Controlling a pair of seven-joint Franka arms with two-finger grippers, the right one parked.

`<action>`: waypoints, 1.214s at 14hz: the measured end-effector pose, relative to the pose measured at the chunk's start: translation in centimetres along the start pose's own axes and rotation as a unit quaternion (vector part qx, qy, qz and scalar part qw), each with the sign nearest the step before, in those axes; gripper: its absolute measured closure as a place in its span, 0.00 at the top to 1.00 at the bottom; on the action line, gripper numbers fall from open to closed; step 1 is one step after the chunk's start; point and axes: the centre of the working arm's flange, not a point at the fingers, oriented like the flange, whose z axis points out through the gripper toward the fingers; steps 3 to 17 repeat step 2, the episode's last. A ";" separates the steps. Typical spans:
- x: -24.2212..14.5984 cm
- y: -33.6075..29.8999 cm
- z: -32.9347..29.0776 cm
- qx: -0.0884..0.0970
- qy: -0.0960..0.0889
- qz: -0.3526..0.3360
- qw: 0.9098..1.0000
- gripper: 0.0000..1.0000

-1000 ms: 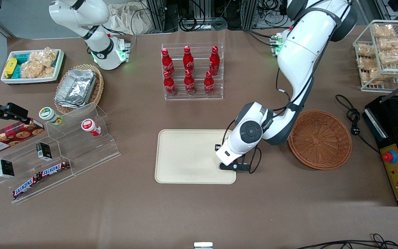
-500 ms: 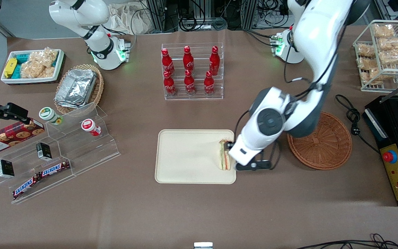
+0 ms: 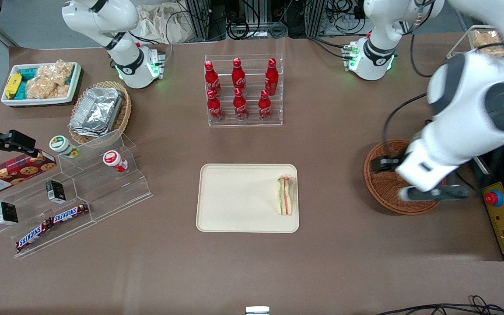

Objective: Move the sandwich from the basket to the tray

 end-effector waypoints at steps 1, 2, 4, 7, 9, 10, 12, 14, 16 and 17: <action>-0.2 -2.5 -1.4 0.001 0.009 -0.007 1.000 1.00; -0.3 -4.6 -2.3 0.001 0.015 -0.017 1.000 1.00; -0.3 -4.6 -2.3 0.001 0.015 -0.017 1.000 1.00; -0.3 -4.6 -2.3 0.001 0.015 -0.017 1.000 1.00; -0.3 -4.6 -2.3 0.001 0.015 -0.017 1.000 1.00; -0.3 -4.6 -2.3 0.001 0.015 -0.017 1.000 1.00; -0.3 -4.6 -2.3 0.001 0.015 -0.017 1.000 1.00; -0.3 -4.6 -2.3 0.001 0.015 -0.017 1.000 1.00; -0.3 -4.6 -2.3 0.001 0.015 -0.017 1.000 1.00; -0.3 -4.6 -2.3 0.001 0.015 -0.017 1.000 1.00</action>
